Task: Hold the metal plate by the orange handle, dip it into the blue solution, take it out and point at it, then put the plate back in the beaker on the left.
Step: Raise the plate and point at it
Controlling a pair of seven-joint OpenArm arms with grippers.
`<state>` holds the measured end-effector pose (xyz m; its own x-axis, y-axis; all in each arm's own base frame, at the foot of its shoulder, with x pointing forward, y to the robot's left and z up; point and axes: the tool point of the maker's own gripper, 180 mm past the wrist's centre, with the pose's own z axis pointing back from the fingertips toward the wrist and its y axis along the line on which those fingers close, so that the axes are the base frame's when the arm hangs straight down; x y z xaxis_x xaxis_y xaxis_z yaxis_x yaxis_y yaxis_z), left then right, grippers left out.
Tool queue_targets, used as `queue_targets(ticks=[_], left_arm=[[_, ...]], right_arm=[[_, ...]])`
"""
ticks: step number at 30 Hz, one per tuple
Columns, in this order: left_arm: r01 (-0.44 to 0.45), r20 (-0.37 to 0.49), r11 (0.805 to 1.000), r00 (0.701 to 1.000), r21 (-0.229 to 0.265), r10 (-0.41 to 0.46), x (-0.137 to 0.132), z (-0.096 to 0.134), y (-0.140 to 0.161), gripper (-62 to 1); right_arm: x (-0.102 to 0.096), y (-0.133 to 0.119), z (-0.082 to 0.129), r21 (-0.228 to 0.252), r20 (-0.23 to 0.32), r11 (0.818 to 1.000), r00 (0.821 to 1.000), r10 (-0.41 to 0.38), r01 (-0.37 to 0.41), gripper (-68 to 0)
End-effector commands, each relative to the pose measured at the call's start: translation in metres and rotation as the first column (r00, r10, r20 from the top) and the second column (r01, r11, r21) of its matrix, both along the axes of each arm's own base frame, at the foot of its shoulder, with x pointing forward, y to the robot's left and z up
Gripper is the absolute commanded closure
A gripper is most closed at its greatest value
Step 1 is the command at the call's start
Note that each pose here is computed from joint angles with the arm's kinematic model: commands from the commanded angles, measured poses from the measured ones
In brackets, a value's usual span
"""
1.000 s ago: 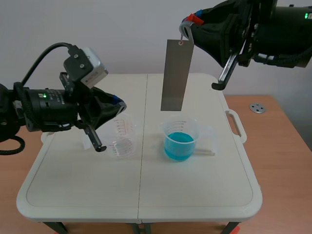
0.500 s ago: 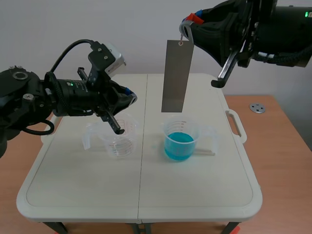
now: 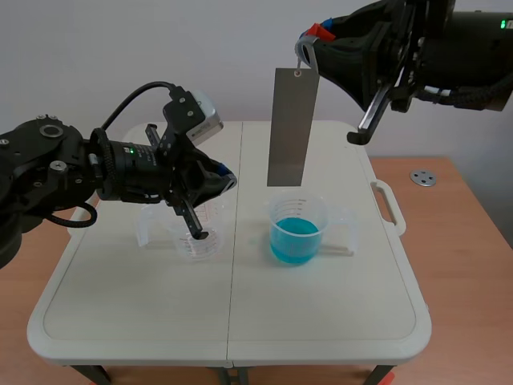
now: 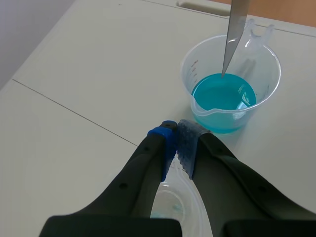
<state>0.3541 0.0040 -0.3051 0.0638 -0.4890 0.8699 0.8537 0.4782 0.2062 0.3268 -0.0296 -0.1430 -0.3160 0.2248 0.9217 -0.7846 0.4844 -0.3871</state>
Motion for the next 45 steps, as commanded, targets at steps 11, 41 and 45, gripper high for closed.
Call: queue_targets(ticks=[11,41,45], left_arm=[[0.006,0.013,0.995,1.0,-0.095,-0.005,0.004,0.023,-0.01,-2.7],[-0.465,0.268,0.885,0.85,-0.022,0.454,0.009,0.046,0.186,-2.7],[-0.557,0.249,0.828,0.813,0.066,0.527,-0.018,0.03,0.24,-2.7]], right_arm=[[-0.002,0.0,0.019,0.034,0.04,0.999,0.999,0.016,-0.018,-1.5],[-0.002,0.0,0.019,0.034,0.035,0.999,0.999,0.015,-0.017,-1.5],[-0.002,0.0,0.019,0.045,0.023,0.999,1.0,0.016,-0.017,-1.5]])
